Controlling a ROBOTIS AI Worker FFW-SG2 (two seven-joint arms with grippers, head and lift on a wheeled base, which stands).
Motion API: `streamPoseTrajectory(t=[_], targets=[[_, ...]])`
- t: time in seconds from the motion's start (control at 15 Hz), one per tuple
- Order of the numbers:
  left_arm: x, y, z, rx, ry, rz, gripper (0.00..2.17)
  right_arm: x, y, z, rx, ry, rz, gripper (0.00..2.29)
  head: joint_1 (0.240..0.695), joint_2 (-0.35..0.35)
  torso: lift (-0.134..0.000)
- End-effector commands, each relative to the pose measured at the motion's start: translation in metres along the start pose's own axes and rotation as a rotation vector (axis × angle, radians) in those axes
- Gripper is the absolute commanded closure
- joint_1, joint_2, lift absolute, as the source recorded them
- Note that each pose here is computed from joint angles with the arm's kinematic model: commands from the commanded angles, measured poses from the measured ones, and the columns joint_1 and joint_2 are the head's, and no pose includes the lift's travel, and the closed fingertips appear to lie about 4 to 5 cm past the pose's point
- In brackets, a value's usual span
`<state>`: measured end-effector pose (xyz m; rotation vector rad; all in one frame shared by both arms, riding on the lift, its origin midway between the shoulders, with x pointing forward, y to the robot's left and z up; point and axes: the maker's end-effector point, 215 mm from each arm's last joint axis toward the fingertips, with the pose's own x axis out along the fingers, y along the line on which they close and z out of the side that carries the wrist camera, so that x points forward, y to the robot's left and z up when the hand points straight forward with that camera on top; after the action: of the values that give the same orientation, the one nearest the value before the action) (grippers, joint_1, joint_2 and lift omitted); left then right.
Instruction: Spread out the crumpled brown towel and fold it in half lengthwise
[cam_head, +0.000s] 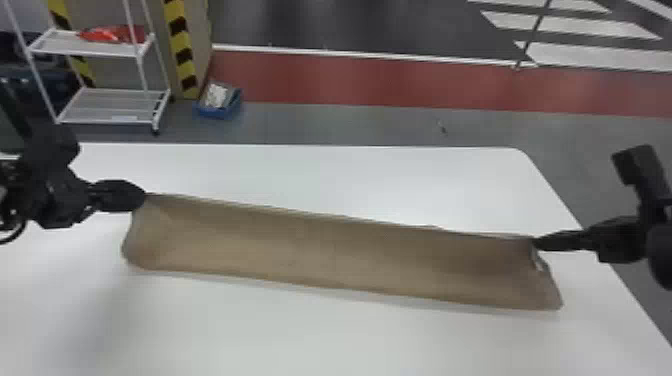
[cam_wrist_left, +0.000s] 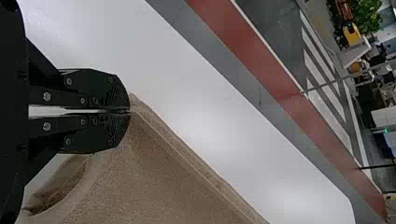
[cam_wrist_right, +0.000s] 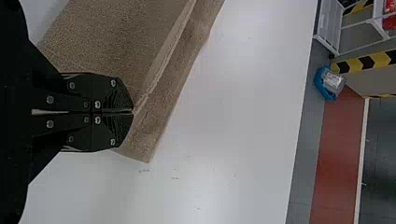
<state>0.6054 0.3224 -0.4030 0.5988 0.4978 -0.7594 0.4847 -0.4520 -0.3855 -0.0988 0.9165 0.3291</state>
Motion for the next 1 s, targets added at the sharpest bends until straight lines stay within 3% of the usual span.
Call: streamPoseTrajectory(t=[0.0,0.93], targets=[[0.01,-0.004,0.0,0.013,0.02,-0.007,1.09,0.002,0.001,0.002,-0.006,0.004,-0.003,1.2,0.695,-0.129,-0.124],[0.033,0.008,0.03,0.055,0.028,0.013,1.09,-0.008,-0.013,0.003,0.012,0.017,-0.041,1.19,0.695,-0.157,-0.124]])
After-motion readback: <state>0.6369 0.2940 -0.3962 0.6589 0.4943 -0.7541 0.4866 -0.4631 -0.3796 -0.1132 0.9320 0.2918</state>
